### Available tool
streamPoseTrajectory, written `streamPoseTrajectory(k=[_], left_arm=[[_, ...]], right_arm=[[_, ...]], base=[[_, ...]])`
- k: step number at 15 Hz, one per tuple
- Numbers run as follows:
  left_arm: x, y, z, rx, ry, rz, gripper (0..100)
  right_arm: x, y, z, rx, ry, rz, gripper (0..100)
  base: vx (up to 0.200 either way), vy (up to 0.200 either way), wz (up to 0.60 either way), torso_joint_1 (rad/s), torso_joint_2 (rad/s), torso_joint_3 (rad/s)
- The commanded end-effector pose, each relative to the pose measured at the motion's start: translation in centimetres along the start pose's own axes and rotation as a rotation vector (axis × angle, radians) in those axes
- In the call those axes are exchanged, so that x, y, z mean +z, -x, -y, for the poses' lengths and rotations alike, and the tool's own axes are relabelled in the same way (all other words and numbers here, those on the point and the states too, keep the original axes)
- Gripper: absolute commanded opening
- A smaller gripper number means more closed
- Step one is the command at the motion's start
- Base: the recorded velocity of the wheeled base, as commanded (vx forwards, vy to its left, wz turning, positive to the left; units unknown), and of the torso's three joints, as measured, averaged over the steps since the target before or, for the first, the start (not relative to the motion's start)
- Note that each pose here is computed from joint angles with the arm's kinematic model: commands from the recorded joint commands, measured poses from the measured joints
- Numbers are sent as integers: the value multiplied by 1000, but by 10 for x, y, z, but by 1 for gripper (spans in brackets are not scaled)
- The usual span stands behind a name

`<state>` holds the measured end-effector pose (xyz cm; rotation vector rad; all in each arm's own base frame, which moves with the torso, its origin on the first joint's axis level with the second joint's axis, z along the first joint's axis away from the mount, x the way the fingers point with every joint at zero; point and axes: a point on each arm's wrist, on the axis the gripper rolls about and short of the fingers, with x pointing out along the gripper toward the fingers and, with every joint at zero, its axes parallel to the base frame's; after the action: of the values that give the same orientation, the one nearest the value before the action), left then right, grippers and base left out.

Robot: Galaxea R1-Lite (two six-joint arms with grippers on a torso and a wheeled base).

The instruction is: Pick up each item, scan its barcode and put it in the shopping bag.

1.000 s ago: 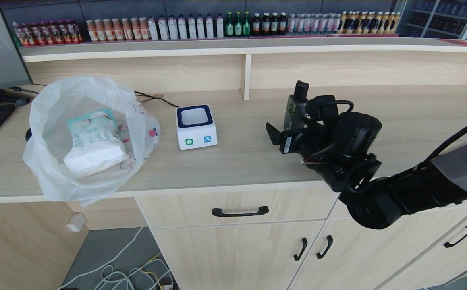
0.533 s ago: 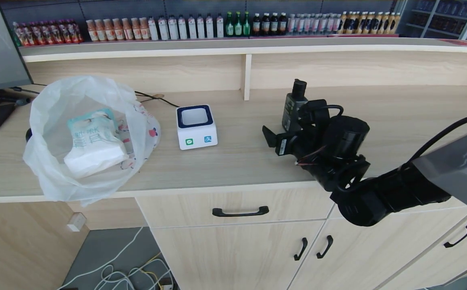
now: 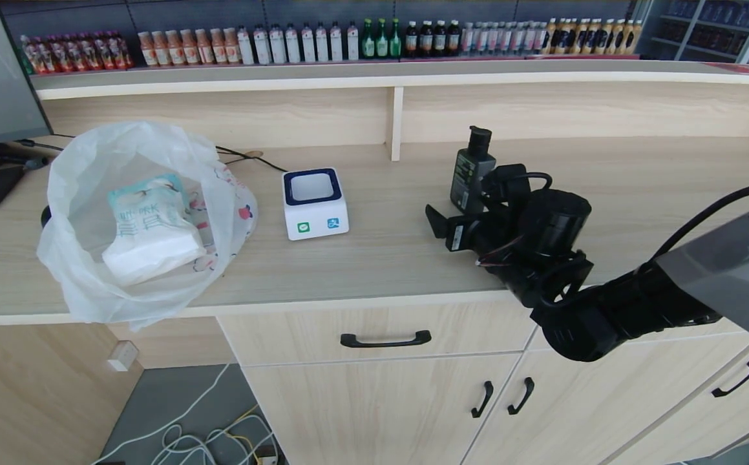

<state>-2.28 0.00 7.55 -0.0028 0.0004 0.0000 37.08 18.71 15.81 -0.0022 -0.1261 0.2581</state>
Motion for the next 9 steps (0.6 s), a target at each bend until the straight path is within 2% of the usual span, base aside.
streamPoseTrajectory(k=[1, 9], left_arm=[[0, 0, 0, 0, 0, 0, 100], [0, 0, 0, -2, 0, 0, 100]], right_arm=[[-2, -1, 0, 0, -2, -3, 100], [-3, -2, 4, 3, -2, -4, 100]], base=[[0, 0, 0, 0, 0, 0], [0, 0, 0, 0, 0, 0]])
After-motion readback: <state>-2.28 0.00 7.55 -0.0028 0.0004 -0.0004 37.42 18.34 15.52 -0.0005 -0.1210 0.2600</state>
